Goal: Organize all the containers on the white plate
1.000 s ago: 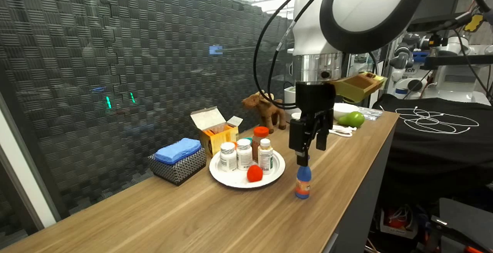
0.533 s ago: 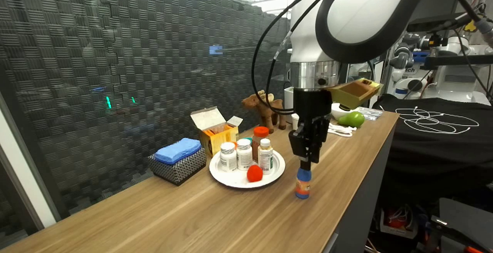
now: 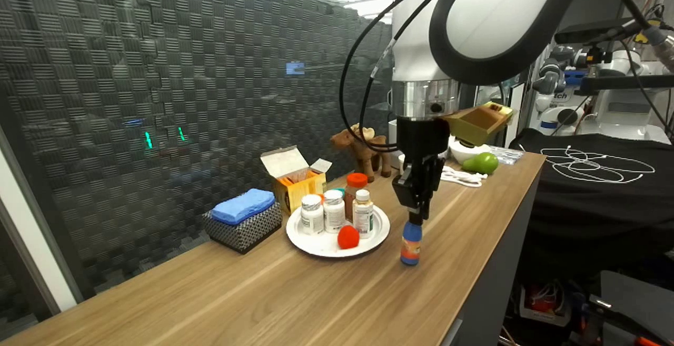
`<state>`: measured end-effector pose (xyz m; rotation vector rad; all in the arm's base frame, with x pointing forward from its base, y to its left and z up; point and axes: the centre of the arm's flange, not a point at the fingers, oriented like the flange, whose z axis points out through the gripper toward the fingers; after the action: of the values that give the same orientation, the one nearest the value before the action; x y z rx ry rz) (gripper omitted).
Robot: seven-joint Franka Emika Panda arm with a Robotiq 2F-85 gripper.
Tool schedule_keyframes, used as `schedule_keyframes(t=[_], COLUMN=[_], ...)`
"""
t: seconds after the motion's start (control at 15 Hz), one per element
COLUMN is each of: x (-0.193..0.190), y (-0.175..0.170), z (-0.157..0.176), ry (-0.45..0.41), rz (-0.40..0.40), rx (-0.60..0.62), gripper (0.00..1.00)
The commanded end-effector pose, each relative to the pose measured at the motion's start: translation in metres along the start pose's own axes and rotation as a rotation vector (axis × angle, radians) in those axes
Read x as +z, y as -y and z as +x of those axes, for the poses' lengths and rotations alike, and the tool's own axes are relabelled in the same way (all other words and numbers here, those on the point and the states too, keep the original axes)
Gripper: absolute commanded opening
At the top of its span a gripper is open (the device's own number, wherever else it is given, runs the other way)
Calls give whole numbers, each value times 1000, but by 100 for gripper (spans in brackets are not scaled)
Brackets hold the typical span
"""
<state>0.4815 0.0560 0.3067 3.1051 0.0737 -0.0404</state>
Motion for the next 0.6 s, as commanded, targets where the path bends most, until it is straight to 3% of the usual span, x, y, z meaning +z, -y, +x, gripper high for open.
schedule_keyframes(t=[0.0,0.53], x=[-20,-87], y=[9,53], z=[6,42], ry=[-44,-157], rz=[-35,-46], rx=[-29,-176], gripper=[9,9])
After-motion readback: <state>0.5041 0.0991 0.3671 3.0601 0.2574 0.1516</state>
